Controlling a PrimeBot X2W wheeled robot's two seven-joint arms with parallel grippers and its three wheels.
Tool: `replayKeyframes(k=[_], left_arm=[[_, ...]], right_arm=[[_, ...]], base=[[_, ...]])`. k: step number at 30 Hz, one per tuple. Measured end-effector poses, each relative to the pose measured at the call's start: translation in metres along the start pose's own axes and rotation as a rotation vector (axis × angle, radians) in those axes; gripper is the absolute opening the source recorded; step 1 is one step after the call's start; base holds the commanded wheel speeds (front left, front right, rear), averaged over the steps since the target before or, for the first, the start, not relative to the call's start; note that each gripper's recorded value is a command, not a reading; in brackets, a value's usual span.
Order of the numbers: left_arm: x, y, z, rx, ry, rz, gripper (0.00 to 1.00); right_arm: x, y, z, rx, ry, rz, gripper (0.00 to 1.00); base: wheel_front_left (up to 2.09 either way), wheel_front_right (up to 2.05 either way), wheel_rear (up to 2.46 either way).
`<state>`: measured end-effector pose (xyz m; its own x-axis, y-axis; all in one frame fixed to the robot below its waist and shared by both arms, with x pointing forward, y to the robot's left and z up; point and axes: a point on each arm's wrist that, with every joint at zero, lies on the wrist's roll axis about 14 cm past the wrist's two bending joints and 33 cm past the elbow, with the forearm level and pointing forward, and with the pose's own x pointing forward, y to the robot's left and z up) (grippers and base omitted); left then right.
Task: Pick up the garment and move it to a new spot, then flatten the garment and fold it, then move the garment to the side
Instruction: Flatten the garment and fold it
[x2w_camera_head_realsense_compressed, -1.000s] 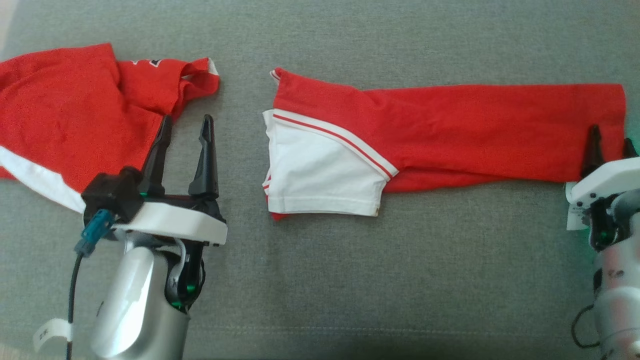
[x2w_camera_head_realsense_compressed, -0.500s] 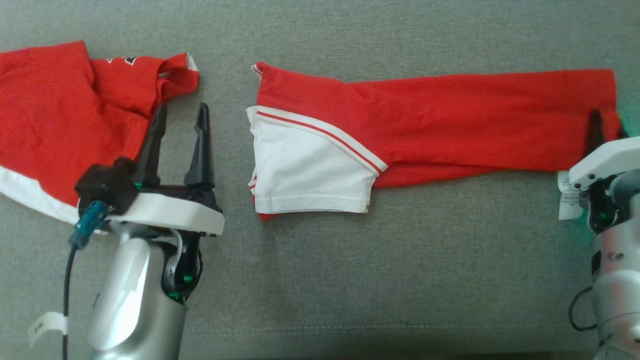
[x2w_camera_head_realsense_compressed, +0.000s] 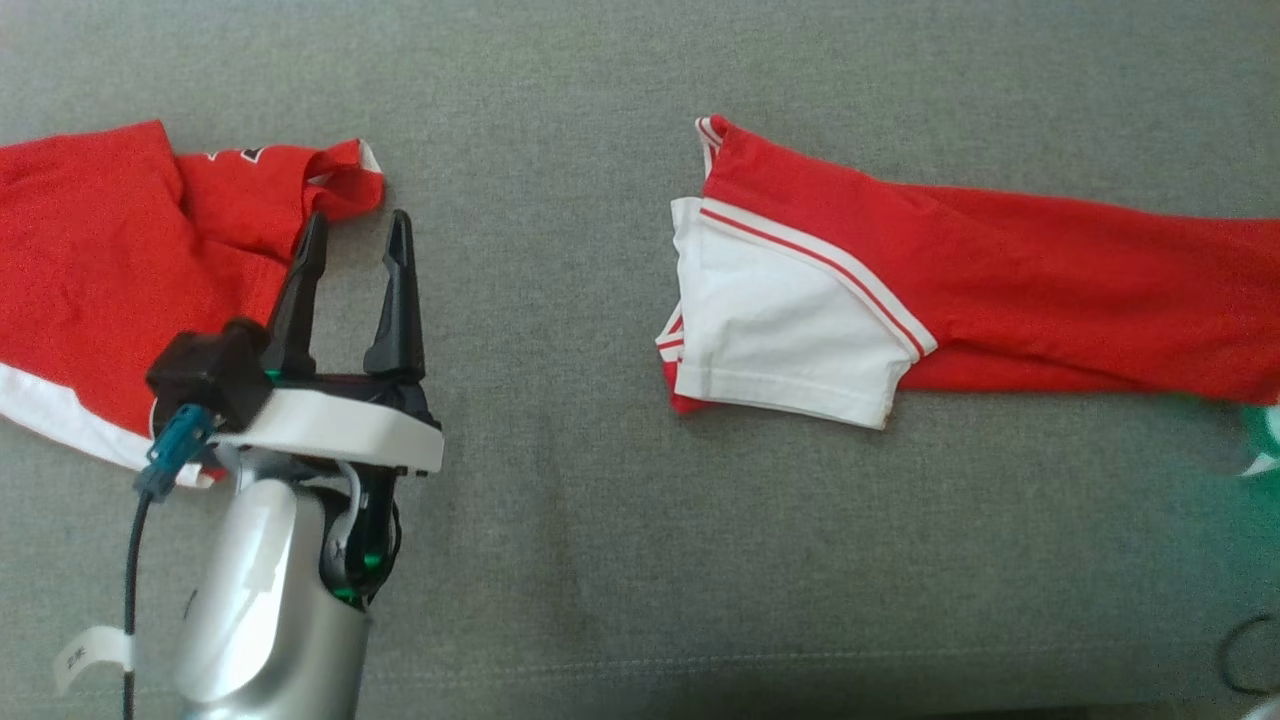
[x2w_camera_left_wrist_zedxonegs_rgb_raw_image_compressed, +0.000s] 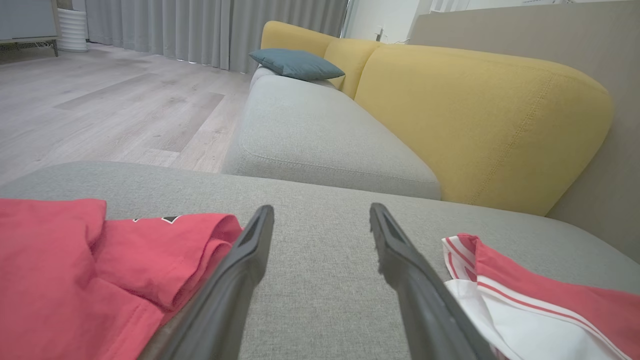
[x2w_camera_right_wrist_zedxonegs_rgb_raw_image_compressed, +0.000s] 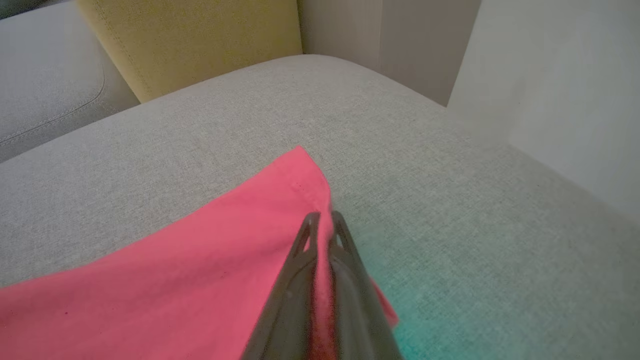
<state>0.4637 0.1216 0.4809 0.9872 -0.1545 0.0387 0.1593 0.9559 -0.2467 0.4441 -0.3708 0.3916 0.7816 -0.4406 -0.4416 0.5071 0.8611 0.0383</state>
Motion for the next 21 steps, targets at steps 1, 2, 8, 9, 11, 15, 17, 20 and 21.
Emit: replayKeyframes(k=[1,2,8,9,11,15,17,20,21], left_arm=[[-0.001,0.0,0.001,0.0,0.0,0.0,1.0],[-0.001,-0.001,0.001,0.001,-0.001,0.0,1.0],[-0.008,-0.003,0.01,0.005,-0.018,-0.003,1.0],[-0.01,-0.004,0.012,0.005,-0.02,-0.002,1.0],[-0.017,-0.004,0.013,0.005,-0.02,0.002,1.0],[-0.031,-0.005,0.014,0.006,-0.016,0.007,1.0],[-0.036,-0.006,0.018,0.007,-0.024,0.007,1.0],[-0.04,-0.006,0.022,0.009,-0.035,0.011,1.0],[-0.043,-0.006,0.024,0.005,-0.038,0.013,1.0]], right_arm=[[-0.002,0.005,-0.002,0.008,0.001,0.005,0.0],[-0.004,0.012,-0.005,0.022,0.007,0.014,0.0],[-0.015,0.048,0.0,0.052,-0.016,0.087,0.0],[-0.016,0.055,0.008,0.046,-0.041,0.109,0.0],[-0.021,0.073,0.022,0.041,-0.082,0.16,0.0],[-0.037,0.106,0.041,0.044,-0.134,0.261,0.0],[-0.045,0.118,0.054,0.044,-0.17,0.304,0.0],[-0.054,0.13,0.066,0.048,-0.194,0.349,0.0],[-0.059,0.137,0.07,0.051,-0.201,0.374,0.0]], base=[[0.0,0.0,0.0],[0.0,0.0,0.0],[0.0,0.0,0.0],[0.0,0.0,0.0],[0.0,0.0,0.0],[0.0,0.0,0.0],[0.0,0.0,0.0],[0.0,0.0,0.0],[0.0,0.0,0.0]])
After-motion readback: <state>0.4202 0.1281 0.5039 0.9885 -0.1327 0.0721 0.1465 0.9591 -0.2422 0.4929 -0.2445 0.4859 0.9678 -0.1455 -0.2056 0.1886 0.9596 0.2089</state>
